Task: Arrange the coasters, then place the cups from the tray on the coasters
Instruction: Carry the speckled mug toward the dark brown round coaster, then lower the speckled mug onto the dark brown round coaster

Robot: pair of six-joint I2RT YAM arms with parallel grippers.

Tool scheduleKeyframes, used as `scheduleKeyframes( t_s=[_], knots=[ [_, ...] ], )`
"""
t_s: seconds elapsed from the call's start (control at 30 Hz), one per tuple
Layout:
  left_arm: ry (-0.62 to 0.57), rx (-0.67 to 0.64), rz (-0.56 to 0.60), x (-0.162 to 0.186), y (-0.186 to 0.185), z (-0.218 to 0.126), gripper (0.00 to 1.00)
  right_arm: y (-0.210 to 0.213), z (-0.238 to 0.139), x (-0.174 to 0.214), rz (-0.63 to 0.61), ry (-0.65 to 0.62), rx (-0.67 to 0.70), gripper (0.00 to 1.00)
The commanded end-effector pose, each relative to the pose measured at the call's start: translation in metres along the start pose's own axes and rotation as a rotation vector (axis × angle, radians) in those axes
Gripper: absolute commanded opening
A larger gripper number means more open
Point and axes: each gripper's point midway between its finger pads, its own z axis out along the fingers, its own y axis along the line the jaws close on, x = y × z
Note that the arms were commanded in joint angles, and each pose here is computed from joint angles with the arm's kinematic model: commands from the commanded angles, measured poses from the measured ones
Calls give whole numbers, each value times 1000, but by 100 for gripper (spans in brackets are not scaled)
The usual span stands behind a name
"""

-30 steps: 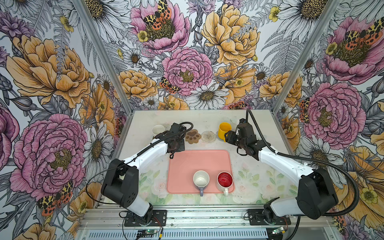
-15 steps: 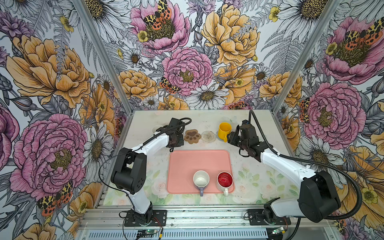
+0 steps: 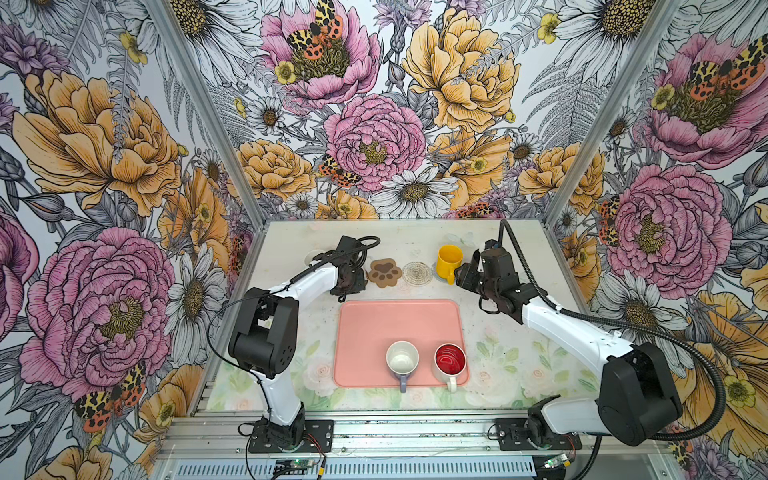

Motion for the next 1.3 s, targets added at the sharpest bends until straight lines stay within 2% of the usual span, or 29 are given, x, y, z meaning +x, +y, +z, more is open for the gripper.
scheduleKeyframes(
  t_s=[0.0, 1.27],
  knots=[
    [-136, 60, -13, -44, -11, -17, 0, 5, -6, -10, 6, -34, -23, 57],
    [-98, 48, -45, -37, -4, -5, 1, 3, -3, -8, 8, -27, -16, 57]
  ],
)
